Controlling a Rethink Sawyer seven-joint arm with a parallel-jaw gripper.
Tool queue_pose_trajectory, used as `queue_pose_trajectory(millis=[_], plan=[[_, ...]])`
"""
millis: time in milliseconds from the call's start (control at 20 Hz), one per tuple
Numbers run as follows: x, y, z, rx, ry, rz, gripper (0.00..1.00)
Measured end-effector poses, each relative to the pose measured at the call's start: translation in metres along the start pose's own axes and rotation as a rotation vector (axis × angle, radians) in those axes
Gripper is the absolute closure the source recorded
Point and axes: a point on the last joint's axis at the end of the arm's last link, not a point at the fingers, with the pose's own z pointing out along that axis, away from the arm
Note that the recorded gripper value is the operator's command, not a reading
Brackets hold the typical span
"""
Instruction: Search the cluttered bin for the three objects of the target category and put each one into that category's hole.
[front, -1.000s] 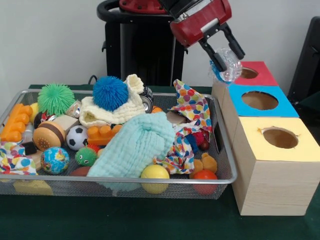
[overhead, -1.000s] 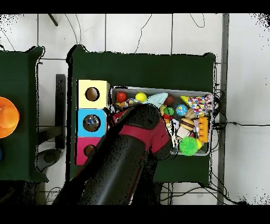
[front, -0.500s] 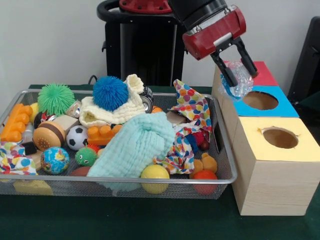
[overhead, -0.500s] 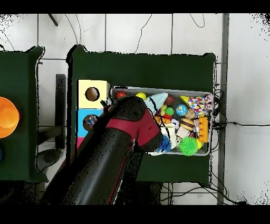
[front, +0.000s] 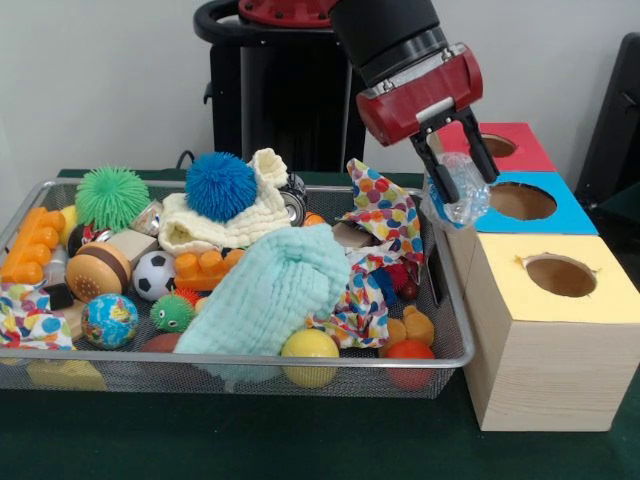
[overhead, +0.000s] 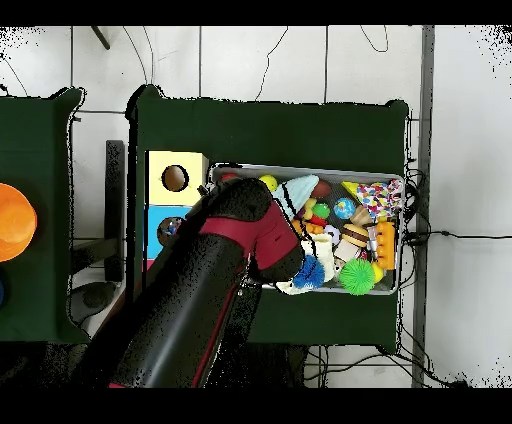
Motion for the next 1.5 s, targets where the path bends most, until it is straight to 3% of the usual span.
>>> queue_pose_trajectory(millis=[400, 1150, 1300, 1500], plan=[[0.006, 0.007, 0.010, -0.007, 0.020, 0.014, 1.00], [0.004, 0.028, 0.019, -0.024, 0.031, 0.094, 1.00], [0.004, 0.031, 0.021, -0.025, 0.041, 0.086, 1.00], [0.005, 0.037, 0.024, -0.030, 0.085, 0.035, 1.00]])
